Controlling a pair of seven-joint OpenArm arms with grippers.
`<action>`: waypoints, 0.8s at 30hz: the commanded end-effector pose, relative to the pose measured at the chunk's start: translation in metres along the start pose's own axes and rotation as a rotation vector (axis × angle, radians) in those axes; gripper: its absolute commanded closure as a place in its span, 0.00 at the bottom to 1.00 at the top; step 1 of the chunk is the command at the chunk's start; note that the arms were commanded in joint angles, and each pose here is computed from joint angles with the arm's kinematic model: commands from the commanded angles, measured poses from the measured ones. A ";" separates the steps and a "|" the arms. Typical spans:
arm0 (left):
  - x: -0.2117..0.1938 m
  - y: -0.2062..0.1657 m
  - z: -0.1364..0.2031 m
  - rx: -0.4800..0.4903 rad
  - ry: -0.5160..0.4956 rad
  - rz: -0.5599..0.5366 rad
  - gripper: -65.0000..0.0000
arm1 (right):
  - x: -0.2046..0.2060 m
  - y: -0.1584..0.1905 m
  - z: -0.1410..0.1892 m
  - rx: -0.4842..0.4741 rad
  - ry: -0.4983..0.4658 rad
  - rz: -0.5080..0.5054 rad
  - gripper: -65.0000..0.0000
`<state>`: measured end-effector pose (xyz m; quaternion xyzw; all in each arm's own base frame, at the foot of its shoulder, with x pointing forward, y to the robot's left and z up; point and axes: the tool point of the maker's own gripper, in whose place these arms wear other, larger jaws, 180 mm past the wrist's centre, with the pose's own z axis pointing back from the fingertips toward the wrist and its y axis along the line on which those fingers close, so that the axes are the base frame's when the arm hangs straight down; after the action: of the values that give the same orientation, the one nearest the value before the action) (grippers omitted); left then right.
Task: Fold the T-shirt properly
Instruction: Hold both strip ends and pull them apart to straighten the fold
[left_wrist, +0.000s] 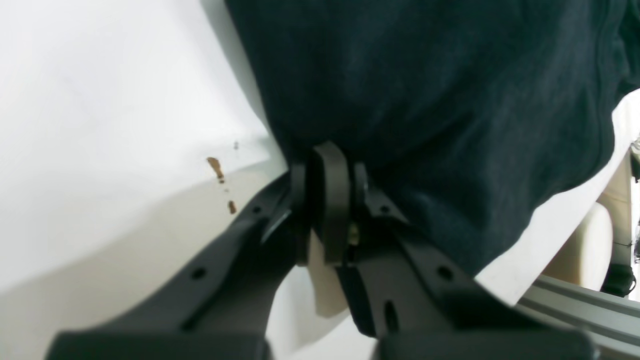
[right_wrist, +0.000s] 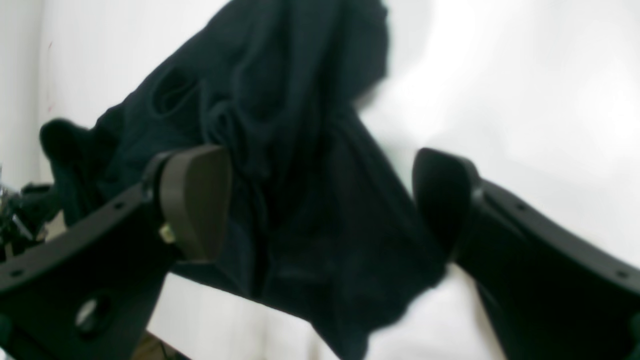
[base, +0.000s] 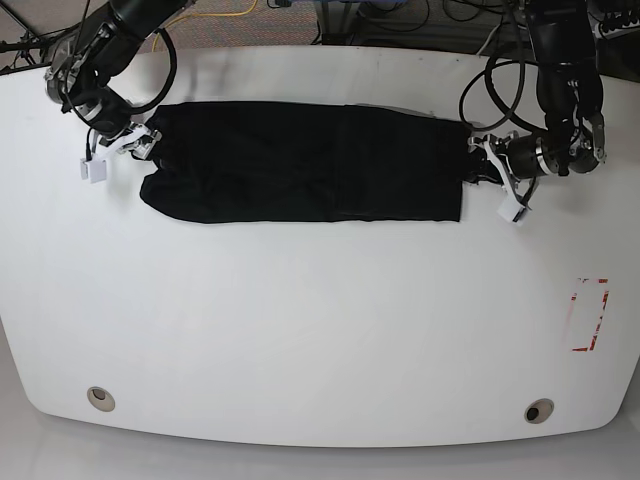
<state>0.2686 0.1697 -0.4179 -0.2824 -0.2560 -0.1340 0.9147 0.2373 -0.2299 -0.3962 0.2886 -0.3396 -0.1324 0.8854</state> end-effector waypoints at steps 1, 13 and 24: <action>-0.011 0.012 0.005 0.057 0.073 -0.023 0.94 | 0.014 0.005 0.001 0.012 -0.044 0.027 0.16; -0.012 0.012 0.005 0.058 0.074 -0.025 0.94 | 0.004 0.032 -0.021 0.087 -0.026 0.079 0.17; -0.014 0.011 0.005 0.055 0.081 -0.023 0.94 | 0.010 0.032 -0.021 0.087 -0.053 0.084 0.91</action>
<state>0.2686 0.1698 -0.4177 -0.2812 -0.2563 -0.1352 0.9149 0.2490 -0.1927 -0.3989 0.3106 -0.3506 -0.0929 0.8786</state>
